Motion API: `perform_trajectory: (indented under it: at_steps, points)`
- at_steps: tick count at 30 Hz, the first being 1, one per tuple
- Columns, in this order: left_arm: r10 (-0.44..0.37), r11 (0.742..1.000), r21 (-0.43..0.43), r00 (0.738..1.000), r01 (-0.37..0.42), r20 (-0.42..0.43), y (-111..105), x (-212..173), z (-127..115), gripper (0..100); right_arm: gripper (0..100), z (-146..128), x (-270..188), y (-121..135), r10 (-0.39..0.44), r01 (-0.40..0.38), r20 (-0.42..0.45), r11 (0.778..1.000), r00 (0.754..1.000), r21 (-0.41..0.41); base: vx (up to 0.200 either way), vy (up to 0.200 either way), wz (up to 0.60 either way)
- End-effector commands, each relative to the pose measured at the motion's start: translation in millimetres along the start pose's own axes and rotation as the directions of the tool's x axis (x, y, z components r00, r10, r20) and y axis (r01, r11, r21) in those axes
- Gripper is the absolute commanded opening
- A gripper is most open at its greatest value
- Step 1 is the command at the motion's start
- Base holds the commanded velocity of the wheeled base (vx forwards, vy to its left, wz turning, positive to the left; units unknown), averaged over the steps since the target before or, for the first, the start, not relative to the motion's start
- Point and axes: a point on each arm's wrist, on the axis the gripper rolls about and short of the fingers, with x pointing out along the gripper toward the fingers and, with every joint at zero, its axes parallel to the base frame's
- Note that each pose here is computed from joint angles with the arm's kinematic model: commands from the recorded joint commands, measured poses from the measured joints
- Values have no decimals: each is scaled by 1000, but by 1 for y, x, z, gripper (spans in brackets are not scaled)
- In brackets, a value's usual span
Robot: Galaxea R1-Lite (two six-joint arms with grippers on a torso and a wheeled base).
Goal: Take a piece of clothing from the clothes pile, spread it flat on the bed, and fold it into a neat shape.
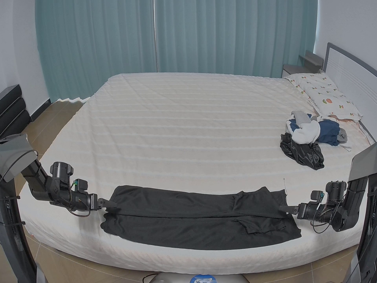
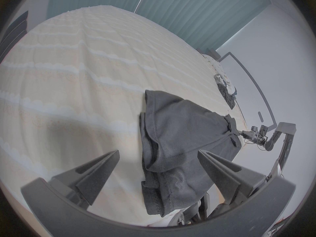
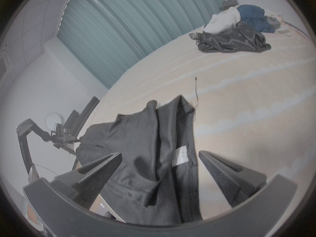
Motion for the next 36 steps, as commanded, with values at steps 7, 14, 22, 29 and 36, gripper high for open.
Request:
perform_trajectory:
  at_steps: [7,14,22,29,36]
  points:
    - [-1,976,-218,995,23,101,-8,0,38,100,100,35,5,0,9,-24,122,993,992,116,0,0,0]
    - [66,942,-335,984,-7,165,-22,25,59,100,100,39,14,5,32,-59,126,975,992,213,0,0,0]
    - [107,950,-309,979,-50,171,-28,50,55,100,100,36,22,1,30,-53,97,967,995,248,0,0,0]
    - [101,954,-296,982,-51,158,-30,61,54,100,100,35,26,3,38,-58,84,967,996,247,0,0,0]
    - [102,954,-296,983,-53,153,-29,64,53,100,100,33,31,4,45,-62,76,968,996,244,0,0,0]
